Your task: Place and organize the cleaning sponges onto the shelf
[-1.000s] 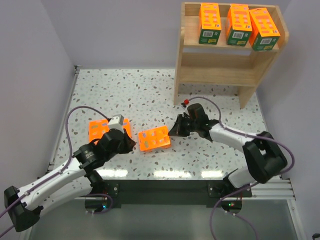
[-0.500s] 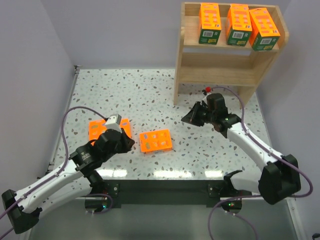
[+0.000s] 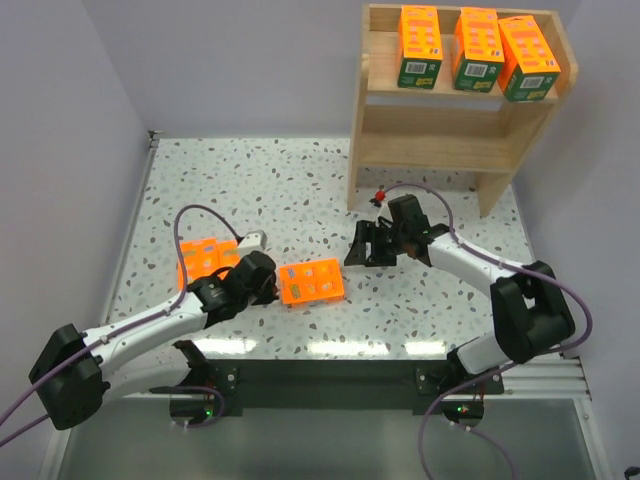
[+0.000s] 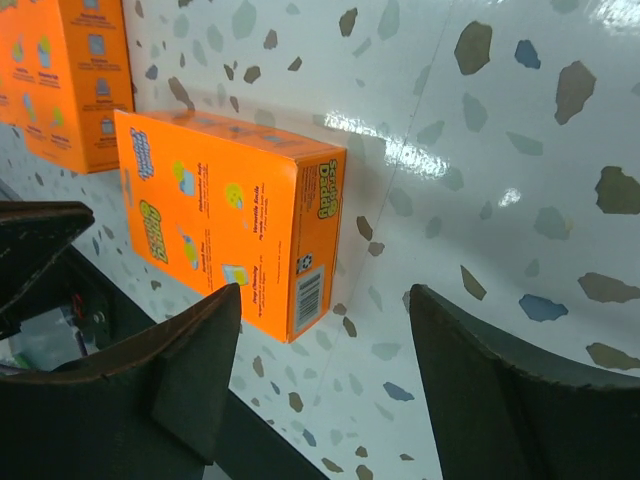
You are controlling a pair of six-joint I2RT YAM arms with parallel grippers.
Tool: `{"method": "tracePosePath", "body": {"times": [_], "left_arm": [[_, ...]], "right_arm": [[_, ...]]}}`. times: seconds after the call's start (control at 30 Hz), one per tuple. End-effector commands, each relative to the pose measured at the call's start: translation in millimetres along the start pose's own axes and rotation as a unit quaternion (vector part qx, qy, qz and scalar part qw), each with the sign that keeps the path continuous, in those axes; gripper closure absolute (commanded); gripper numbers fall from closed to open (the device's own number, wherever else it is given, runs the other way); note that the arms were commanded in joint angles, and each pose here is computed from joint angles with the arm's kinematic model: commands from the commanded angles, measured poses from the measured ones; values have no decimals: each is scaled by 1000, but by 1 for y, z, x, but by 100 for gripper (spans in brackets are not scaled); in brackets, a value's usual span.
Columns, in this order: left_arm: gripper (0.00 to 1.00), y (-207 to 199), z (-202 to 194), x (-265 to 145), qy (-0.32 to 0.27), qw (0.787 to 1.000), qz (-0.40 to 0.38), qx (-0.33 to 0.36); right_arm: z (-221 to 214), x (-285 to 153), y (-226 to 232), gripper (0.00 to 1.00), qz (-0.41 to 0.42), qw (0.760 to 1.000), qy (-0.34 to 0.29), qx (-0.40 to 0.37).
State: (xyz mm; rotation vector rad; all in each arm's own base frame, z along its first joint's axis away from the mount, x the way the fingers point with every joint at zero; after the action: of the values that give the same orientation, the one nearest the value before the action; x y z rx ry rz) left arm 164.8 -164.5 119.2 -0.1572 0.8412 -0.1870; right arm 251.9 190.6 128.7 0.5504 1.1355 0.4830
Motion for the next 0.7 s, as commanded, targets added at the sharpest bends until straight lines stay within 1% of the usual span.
{"method": "tracePosePath", "body": {"times": [0.0, 0.07, 0.1, 0.27, 0.37, 0.4, 0.47, 0.5, 0.57, 0.67], "left_arm": [[100, -10, 19, 7, -53, 998, -34, -25], [100, -8, 19, 11, -56, 998, -35, -23], [97, -7, 16, 13, -53, 998, -34, -21], [93, -13, 16, 17, -70, 995, -71, -12], [88, -10, 10, 22, -67, 995, -73, -11], [83, -10, 9, 24, -65, 995, -71, -10], [79, -8, 4, 26, -59, 995, -74, -5], [75, -10, 5, 27, -64, 995, -81, -6], [69, -9, 3, 28, -70, 994, -88, -4], [67, -7, -2, 32, -70, 993, -93, -5]], "right_arm": [[9, 8, 11, 28, 37, 998, 6, -45], [7, 13, 8, 28, 36, 998, 12, -41], [6, 14, 7, 28, 37, 998, 13, -41], [4, 15, 7, 28, 41, 998, 16, -36], [2, 13, 8, 29, 45, 998, 19, -29], [3, 9, 10, 29, 48, 998, 13, -30], [-1, 6, 10, 30, 48, 998, 12, -28], [-2, 1, 11, 29, 50, 998, 8, -29], [-8, -3, 9, 29, 47, 998, 13, -25], [-14, -11, 9, 29, 50, 998, 7, -24]]}}
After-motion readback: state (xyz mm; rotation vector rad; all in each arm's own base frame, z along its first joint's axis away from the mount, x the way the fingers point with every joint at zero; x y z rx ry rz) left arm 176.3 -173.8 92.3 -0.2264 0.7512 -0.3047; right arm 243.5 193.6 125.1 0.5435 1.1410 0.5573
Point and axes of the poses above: each gripper's point midway between its finger pads, its own x axis out along the fingers, its own y axis along the line the jaws close on, z = x × y, the point moved 6 cm from there along -x, back along the fingers, and after that the axes turned 9 degrees about x, right-handed, at the moved point
